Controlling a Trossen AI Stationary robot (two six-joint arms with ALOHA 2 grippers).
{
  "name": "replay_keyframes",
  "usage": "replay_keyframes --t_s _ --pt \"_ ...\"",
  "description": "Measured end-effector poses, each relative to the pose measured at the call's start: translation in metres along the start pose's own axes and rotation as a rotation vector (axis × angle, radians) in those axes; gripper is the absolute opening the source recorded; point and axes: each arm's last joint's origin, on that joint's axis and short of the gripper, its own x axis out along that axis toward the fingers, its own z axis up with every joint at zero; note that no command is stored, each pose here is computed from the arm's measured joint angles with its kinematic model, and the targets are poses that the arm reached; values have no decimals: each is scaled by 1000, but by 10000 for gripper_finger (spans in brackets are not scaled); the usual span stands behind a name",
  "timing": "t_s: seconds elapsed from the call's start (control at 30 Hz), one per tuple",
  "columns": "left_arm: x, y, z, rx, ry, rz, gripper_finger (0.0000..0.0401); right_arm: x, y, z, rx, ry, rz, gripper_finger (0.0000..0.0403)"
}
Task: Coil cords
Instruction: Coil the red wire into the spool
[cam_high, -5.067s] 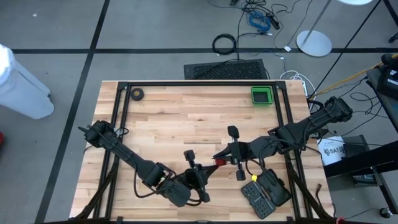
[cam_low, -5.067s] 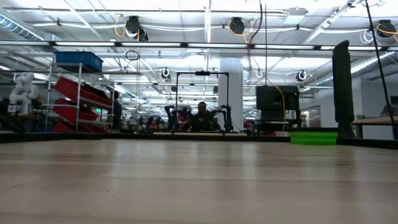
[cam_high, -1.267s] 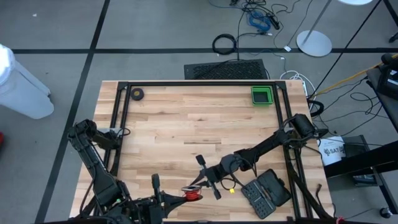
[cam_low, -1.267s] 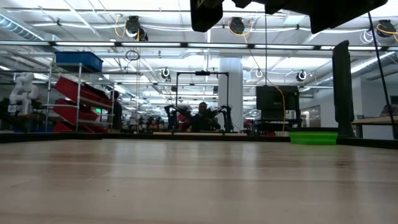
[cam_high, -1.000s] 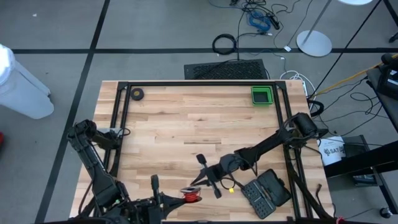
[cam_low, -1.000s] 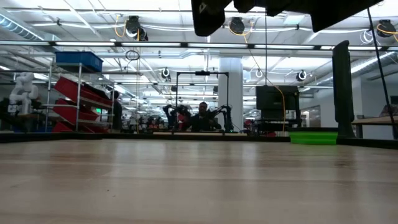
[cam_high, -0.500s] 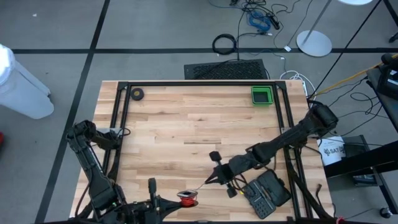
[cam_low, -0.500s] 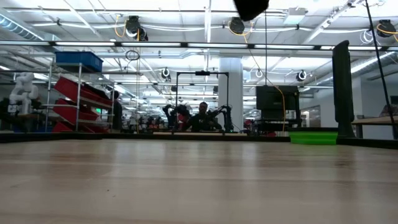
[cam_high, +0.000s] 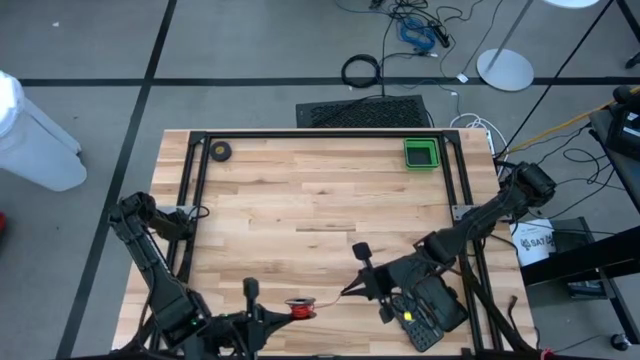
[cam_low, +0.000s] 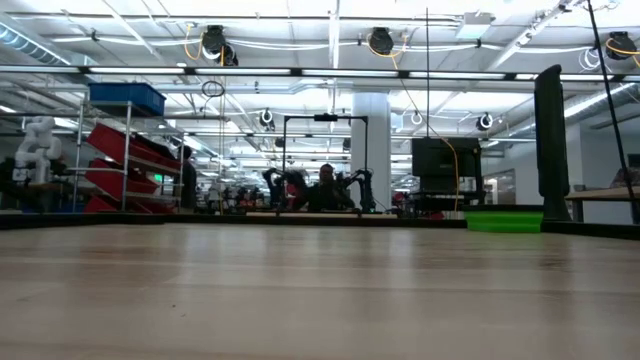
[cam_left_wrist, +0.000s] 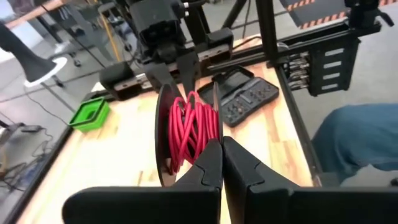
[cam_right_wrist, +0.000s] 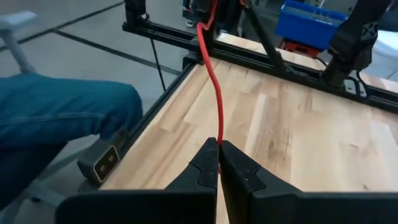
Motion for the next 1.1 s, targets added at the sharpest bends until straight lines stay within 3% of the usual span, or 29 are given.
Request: replay_keyframes --t_s 0.2,0.57,0.83,1.1 --pt "5 4 0 -8 13 -4 2 -2 6 1 -36 4 3 0" --pt "15 9 1 -68 55 -66 2 -14 24 43 -71 -116 24 0" --pt "27 9 0 -70 79 -106 2 -20 36 52 -117 -149 8 0" --pt "52 4 2 -45 73 -221 2 -12 37 49 -138 -146 -14 0"
